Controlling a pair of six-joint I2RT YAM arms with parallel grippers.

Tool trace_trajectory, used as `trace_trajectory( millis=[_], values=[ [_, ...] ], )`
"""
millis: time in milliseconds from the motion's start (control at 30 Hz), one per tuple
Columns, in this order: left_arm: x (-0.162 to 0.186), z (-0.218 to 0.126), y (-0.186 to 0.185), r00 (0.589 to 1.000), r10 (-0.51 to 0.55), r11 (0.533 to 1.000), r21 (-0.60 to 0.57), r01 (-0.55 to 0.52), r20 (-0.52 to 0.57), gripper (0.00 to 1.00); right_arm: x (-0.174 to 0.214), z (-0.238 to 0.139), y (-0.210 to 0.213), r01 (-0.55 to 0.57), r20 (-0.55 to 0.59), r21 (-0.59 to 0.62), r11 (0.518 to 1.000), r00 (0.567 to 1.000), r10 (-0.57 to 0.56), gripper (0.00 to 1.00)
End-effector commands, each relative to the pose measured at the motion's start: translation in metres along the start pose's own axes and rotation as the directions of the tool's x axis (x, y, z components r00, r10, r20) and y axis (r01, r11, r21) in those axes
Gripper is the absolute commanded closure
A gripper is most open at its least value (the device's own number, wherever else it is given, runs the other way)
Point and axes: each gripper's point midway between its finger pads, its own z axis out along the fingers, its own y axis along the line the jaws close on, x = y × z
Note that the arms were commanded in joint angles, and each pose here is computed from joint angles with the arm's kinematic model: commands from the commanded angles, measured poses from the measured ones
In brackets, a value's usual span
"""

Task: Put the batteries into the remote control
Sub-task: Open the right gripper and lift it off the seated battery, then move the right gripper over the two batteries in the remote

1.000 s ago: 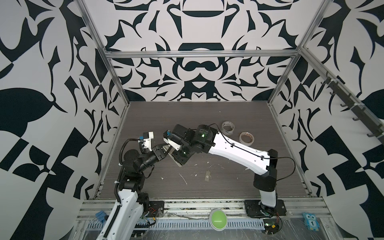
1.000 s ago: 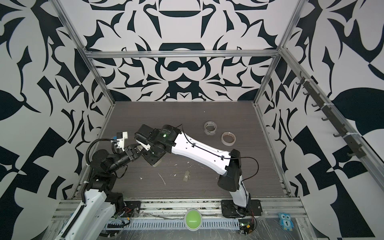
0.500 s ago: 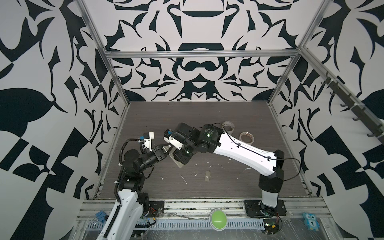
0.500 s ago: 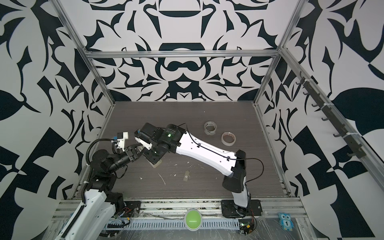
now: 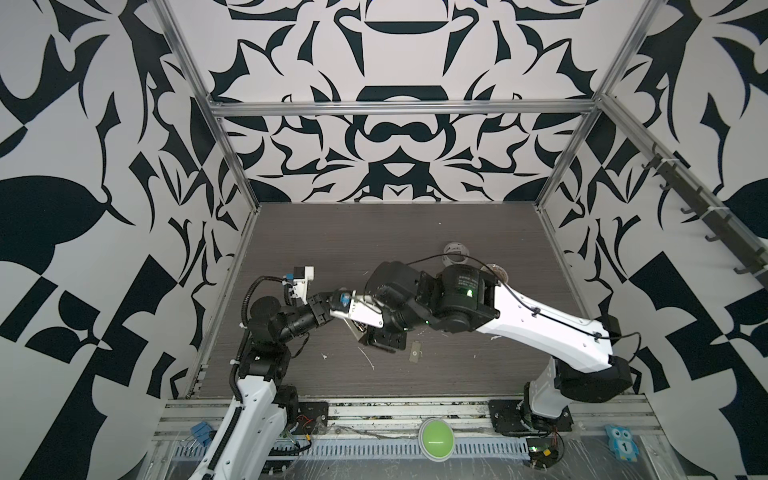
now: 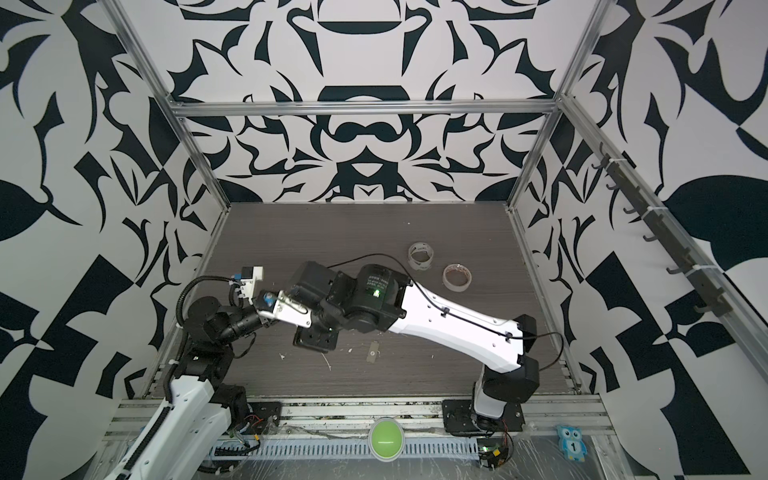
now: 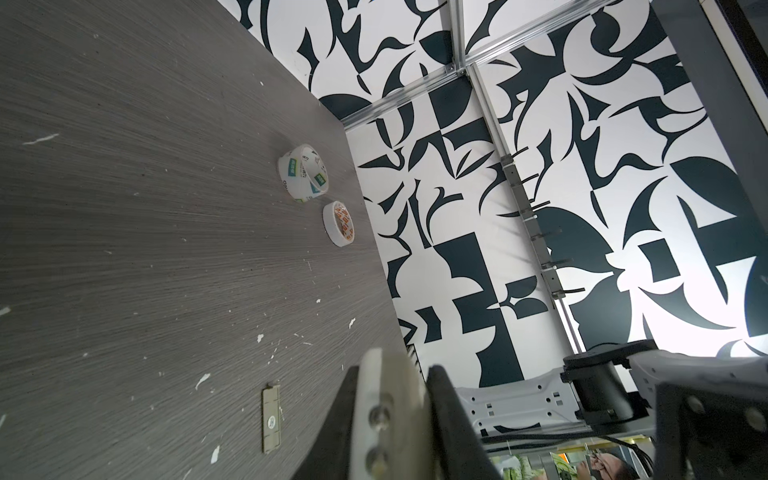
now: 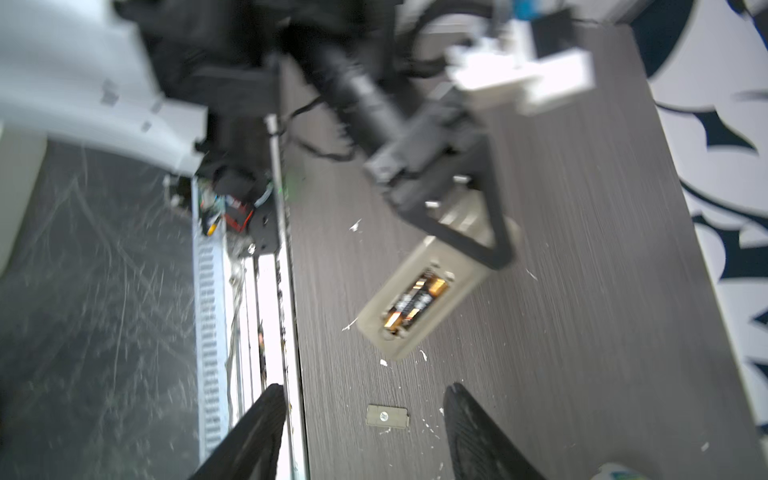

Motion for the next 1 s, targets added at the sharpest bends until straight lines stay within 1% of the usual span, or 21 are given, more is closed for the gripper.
trace_trajectory(
  millis=[0,200,233,267,300,367,467,500,533,700,800,867,933,967],
  values=[
    [0.002,-0.001,-0.018,0.999,0.027,0.999,0.046,-0.025,-0.038,1.0,0.009,-0.007,-0.005,0.128,-0.065,0.049,0.991,0.99,-0.125,0.35],
    [0.011,0.0,-0.02,0.995,0.013,0.998,0.063,-0.007,-0.1,1.0,0.012,-0.008,-0.011,0.165,-0.103,0.121,0.979,0.983,-0.153,0.33],
    [0.011,0.0,-0.021,0.995,0.011,0.998,0.069,-0.004,-0.103,1.0,0.013,-0.007,-0.01,0.172,-0.111,0.12,0.978,0.981,-0.159,0.33],
    [0.011,0.0,-0.022,0.994,0.008,0.997,0.073,0.0,-0.109,1.0,0.015,-0.008,-0.015,0.182,-0.129,0.153,0.971,0.978,-0.163,0.33],
    [0.012,0.0,-0.022,0.993,0.004,0.997,0.076,0.005,-0.114,1.0,0.015,-0.009,-0.014,0.189,-0.134,0.158,0.969,0.977,-0.168,0.34],
    [0.013,0.0,-0.023,0.992,-0.003,0.997,0.079,0.013,-0.126,1.0,0.016,-0.008,-0.013,0.193,-0.138,0.15,0.97,0.975,-0.173,0.4],
    [0.016,0.0,-0.024,0.989,-0.017,0.996,0.083,0.03,-0.148,1.0,0.019,-0.005,-0.007,0.2,-0.135,0.123,0.972,0.974,-0.184,0.44],
    [0.017,0.001,-0.024,0.987,-0.024,0.996,0.085,0.038,-0.158,1.0,0.018,-0.002,0.0,0.202,-0.124,0.086,0.975,0.974,-0.191,0.45],
    [0.018,0.0,-0.025,0.986,-0.025,0.995,0.087,0.04,-0.163,1.0,0.018,-0.002,0.001,0.204,-0.119,0.082,0.976,0.974,-0.194,0.45],
    [0.02,-0.001,-0.028,0.984,-0.027,0.995,0.09,0.043,-0.175,1.0,0.014,0.01,0.004,0.231,-0.102,0.066,0.971,0.969,-0.223,0.45],
    [0.021,-0.001,-0.026,0.983,-0.032,0.995,0.088,0.049,-0.181,1.0,0.009,0.015,0.001,0.245,-0.095,0.082,0.966,0.967,-0.237,0.41],
    [0.022,-0.001,-0.027,0.983,-0.029,0.995,0.091,0.047,-0.183,1.0,0.006,0.018,0.003,0.253,-0.08,0.075,0.965,0.966,-0.247,0.37],
    [0.022,-0.001,-0.028,0.982,-0.026,0.995,0.095,0.044,-0.185,1.0,0.007,0.022,0.004,0.266,-0.081,0.066,0.962,0.962,-0.261,0.38],
    [0.023,-0.001,-0.028,0.982,-0.025,0.994,0.096,0.044,-0.187,1.0,0.006,0.024,0.005,0.272,-0.083,0.063,0.96,0.96,-0.266,0.41]
  ],
)
